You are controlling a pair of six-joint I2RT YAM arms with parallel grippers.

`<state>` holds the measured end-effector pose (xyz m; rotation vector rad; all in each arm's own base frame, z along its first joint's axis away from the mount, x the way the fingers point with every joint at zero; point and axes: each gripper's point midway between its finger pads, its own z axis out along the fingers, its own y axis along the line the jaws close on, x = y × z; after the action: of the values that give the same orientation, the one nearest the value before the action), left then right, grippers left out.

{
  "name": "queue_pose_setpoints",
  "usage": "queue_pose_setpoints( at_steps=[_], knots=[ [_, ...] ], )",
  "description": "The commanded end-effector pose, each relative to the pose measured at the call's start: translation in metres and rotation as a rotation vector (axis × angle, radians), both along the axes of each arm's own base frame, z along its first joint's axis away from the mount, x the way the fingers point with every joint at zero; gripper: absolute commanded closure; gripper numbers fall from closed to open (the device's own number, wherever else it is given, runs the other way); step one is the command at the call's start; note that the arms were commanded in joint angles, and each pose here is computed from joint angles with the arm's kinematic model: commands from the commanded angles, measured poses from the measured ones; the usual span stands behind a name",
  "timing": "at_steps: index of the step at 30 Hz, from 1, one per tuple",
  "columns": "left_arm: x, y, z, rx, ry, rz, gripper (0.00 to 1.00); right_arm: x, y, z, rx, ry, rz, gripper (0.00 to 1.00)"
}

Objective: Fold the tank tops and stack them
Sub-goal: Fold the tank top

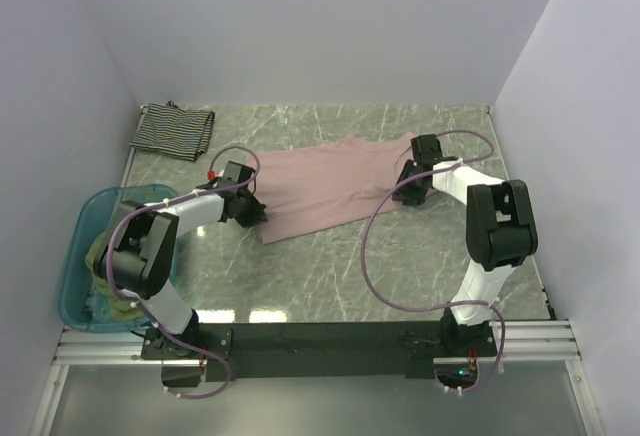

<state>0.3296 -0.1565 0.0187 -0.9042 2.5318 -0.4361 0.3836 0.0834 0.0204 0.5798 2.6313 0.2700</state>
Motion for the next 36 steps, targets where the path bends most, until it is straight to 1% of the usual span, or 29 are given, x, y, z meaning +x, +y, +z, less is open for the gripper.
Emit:
queue_pose_setpoints(
  at_steps=[1, 4, 10, 12, 14, 15, 19, 24, 26, 28, 31, 34, 35, 36],
  knots=[
    [-0.014, 0.026, -0.020, 0.041, 0.066, 0.064, 0.89, -0.007, -0.023, -0.006, -0.051, 0.075, -0.075, 0.56],
    [-0.014, 0.027, -0.019, 0.043, 0.063, 0.065, 0.89, -0.008, -0.031, -0.009, -0.040, 0.091, -0.104, 0.57],
    [-0.017, 0.025, -0.016, 0.030, 0.056, 0.042, 0.89, -0.006, -0.043, -0.005, -0.017, 0.088, -0.170, 0.56],
    [-0.018, 0.024, -0.013, 0.026, 0.048, 0.038, 0.89, -0.006, -0.054, -0.004, -0.004, 0.093, -0.218, 0.56],
    [-0.024, 0.021, -0.014, 0.021, 0.049, 0.025, 0.89, -0.007, -0.058, -0.004, -0.006, 0.095, -0.237, 0.56],
    [-0.028, 0.020, -0.013, 0.023, 0.048, 0.022, 0.89, -0.009, -0.076, -0.005, -0.014, 0.111, -0.295, 0.56],
    [-0.044, 0.009, -0.015, 0.055, 0.055, -0.024, 0.89, -0.009, -0.104, -0.005, -0.049, 0.144, -0.382, 0.56],
    [-0.073, -0.017, -0.023, 0.047, 0.086, -0.106, 0.89, -0.001, -0.127, -0.002, -0.050, 0.153, -0.453, 0.56],
    [-0.086, -0.030, -0.025, 0.041, 0.103, -0.145, 0.89, 0.011, -0.133, 0.005, -0.047, 0.137, -0.468, 0.56],
    [-0.095, -0.042, -0.023, 0.035, 0.101, -0.181, 0.89, 0.013, -0.141, 0.002, -0.059, 0.161, -0.485, 0.56],
    [-0.099, -0.045, -0.020, 0.034, 0.097, -0.185, 0.87, 0.027, -0.144, 0.010, -0.034, 0.139, -0.476, 0.56],
    [-0.090, -0.042, -0.016, 0.050, 0.083, -0.171, 0.86, 0.042, -0.133, 0.025, 0.028, 0.068, -0.426, 0.55],
    [-0.087, -0.041, -0.014, 0.051, 0.078, -0.172, 0.86, 0.040, -0.126, 0.030, 0.058, 0.050, -0.398, 0.55],
    [-0.082, -0.043, -0.010, 0.043, 0.068, -0.172, 0.86, 0.045, -0.124, 0.035, 0.071, 0.009, -0.382, 0.55]
  ],
)
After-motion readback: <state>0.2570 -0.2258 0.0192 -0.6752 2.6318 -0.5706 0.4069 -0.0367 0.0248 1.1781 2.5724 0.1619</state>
